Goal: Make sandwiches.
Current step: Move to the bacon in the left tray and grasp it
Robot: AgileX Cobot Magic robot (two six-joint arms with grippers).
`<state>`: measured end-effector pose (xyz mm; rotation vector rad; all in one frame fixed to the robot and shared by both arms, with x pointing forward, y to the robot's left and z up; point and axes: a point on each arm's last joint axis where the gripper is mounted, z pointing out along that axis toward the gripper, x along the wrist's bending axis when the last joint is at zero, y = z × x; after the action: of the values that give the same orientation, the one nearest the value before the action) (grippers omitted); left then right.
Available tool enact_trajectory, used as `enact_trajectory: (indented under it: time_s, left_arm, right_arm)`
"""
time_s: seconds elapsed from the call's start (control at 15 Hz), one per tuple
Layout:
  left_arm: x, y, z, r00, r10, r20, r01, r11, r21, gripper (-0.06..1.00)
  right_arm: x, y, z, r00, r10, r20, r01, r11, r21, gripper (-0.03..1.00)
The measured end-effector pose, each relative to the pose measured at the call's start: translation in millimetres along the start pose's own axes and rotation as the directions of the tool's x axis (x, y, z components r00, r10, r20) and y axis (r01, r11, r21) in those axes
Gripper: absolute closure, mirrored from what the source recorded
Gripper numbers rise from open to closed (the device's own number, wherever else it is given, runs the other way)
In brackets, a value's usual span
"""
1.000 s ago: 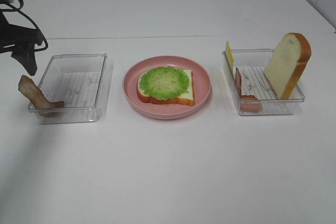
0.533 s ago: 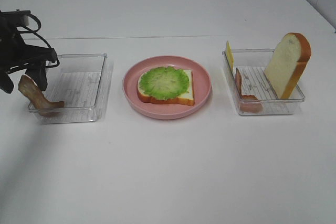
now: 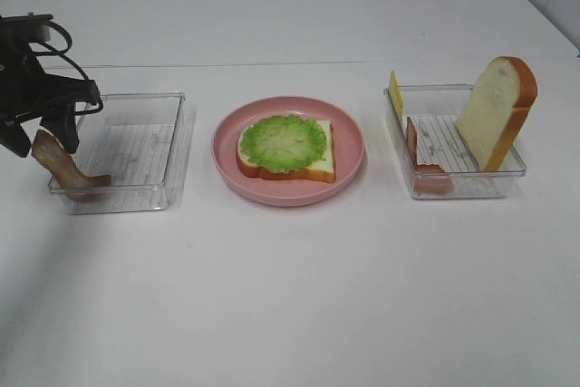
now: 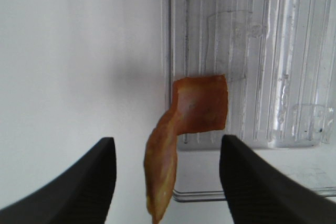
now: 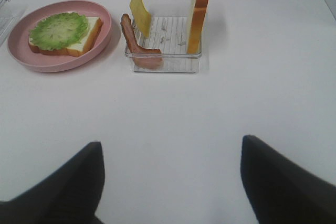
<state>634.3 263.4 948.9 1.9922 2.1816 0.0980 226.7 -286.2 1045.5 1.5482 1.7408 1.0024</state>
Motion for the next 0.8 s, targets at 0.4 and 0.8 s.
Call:
enact_trajectory:
  time_s: [0.4,0.8]
  left_arm:
    - [0.6,-0.5,8.8,1.000,-0.001,-0.004,0.001,1.000,0.022,0.44]
    - [0.6,0.1,8.8,1.000,-0.001,-0.003,0.001,1.000,0.015,0.68]
  right_arm:
    - [0.0,0.0,0.0,1.000,0.000,0.000,0.000,1.000,0.000,0.28]
    - [0.0,0.0,0.0,1.000,0.000,0.000,0.000,1.000,0.000,0.28]
